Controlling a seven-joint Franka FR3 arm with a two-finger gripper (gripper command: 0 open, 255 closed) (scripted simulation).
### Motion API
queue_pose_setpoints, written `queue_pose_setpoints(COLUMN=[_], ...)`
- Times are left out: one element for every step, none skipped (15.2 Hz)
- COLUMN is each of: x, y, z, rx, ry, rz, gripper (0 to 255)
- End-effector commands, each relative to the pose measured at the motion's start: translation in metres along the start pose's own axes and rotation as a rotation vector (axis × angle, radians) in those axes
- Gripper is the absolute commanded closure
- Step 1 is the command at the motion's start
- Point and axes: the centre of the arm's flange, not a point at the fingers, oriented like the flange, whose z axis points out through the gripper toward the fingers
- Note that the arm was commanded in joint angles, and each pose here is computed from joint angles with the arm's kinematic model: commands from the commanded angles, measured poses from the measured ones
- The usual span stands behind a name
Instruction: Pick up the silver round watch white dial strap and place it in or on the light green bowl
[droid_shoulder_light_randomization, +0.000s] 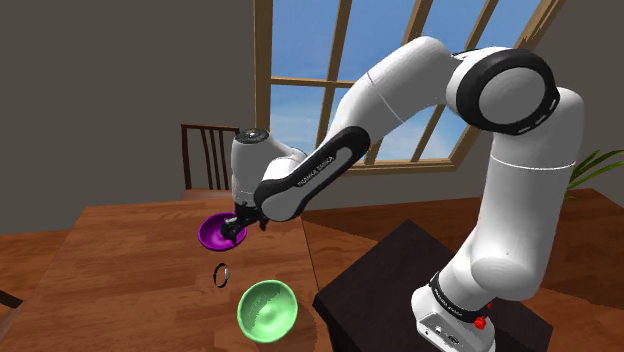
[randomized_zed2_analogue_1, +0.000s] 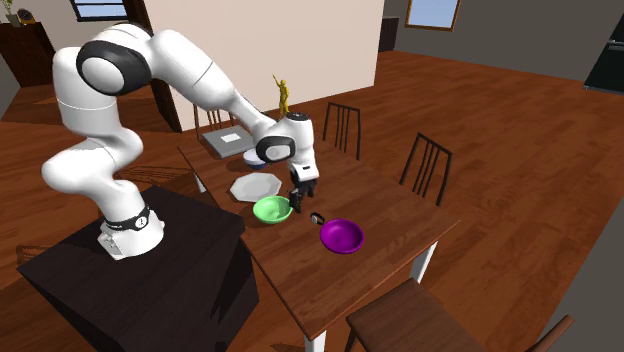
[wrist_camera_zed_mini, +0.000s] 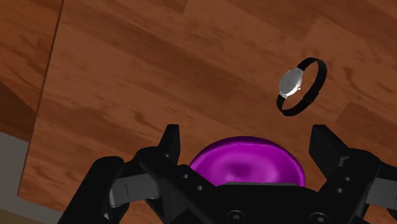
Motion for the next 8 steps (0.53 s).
queue_pose_setpoints(x=[0.007,0.011,0.014,0.017,0.021,0.024,0.028,0.03], y=[-0.015,-0.022,-0.029,-0.036,-0.043,-0.051,-0.058,-0.064], z=[0.02,0.031,0.041,0.052,0.062,0.073,0.084,0.092], rx=[0.0,0.0,0.0,0.001,0.001,0.001,0.001,0.002], ry=[-0.003,-0.005,-0.007,-0.01,-0.012,-0.014,-0.016,-0.017], rz=[-0.004,-0.006,-0.008,-0.009,-0.011,-0.013,-0.015,-0.016], gripper=[0,0,0,0,0,0,0,0])
